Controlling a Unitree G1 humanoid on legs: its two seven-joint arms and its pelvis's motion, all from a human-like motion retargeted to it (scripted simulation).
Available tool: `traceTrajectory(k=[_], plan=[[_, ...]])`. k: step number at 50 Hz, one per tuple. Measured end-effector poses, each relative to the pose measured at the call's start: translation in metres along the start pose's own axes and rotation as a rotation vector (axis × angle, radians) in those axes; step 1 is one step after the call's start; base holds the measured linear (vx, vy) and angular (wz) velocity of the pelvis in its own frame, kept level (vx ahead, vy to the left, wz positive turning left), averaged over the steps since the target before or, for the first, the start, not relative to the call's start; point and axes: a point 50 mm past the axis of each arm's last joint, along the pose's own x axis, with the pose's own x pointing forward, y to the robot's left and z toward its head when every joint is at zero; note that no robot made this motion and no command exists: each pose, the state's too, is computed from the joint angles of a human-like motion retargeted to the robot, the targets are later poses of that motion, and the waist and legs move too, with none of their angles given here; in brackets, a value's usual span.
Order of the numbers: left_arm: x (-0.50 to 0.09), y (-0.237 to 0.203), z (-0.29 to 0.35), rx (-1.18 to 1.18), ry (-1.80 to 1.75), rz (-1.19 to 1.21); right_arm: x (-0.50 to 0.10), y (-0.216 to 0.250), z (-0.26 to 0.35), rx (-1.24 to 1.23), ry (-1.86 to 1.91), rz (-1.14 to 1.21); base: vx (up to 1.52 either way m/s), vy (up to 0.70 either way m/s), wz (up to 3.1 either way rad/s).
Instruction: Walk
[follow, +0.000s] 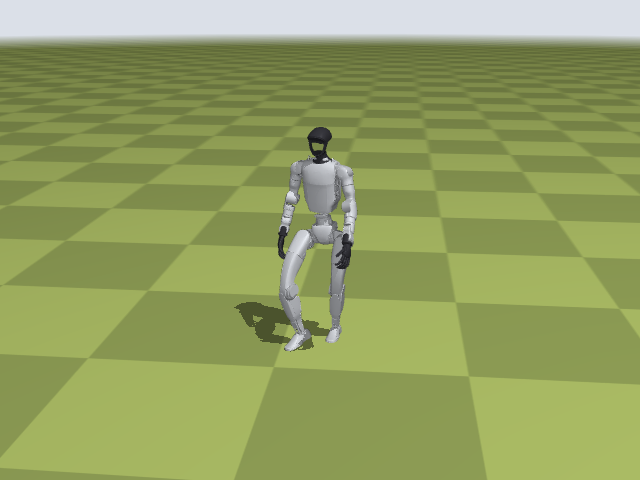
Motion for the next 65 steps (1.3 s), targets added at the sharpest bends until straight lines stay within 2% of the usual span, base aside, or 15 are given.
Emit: traceTrajectory(k=[5, 11, 15, 23, 28, 34, 40, 45, 51, 55, 65], plan=[[0.003, 0.019, 0.043, -0.011, -0.178, 0.062, -0.006, 0.004, -0.037, 0.023, 0.098, 0.007, 0.74, -0.09, -0.07], [-0.004, 0.012, 0.011, -0.076, -0.103, 0.073, -0.008, 0.003, -0.048, 0.062, 0.13, -0.003, 0.74, -0.12, -0.05], [-0.013, -0.016, -0.032, -0.044, 0.064, -0.026, -0.003, -0.015, -0.008, 0.064, 0.0, -0.069, 0.77, -0.09, -0.08], [-0.061, -0.054, -0.136, 0.044, 0.48, -0.199, -0.025, -0.076, 0.12, 0.099, -0.472, -0.287, 0.88, 0.06, -0.05], [-0.081, -0.059, -0.162, 0.041, 0.602, -0.227, -0.036, -0.089, 0.143, 0.098, -0.554, -0.335, 0.9, 0.1, 0.25], [-0.056, -0.048, -0.132, 0.071, 0.505, -0.206, -0.014, -0.056, 0.104, 0.062, -0.36, -0.199, 0.85, 0.11, 0.29], [-0.012, -0.029, -0.041, 0.088, 0.151, -0.118, 0.001, -0.007, 0.012, -0.005, -0.026, -0.011, 0.86, -0.01, 0.24], [0.0, -0.01, 0.027, 0.108, -0.134, -0.064, -0.007, 0.012, -0.046, 0.005, 0.149, 0.059, 0.82, -0.07, -0.06], [-0.005, -0.002, 0.014, 0.065, -0.123, -0.017, -0.014, 0.017, -0.072, 0.066, 0.231, 0.048, 0.78, -0.1, -0.14], [-0.011, -0.014, -0.016, 0.053, -0.005, -0.052, -0.007, 0.0, -0.041, 0.079, 0.131, -0.002, 0.72, -0.11, -0.09], [-0.04, -0.039, -0.101, 0.107, 0.323, -0.157, -0.023, -0.062, 0.129, 0.036, -0.482, -0.22, 0.75, 0.0, -0.3]])
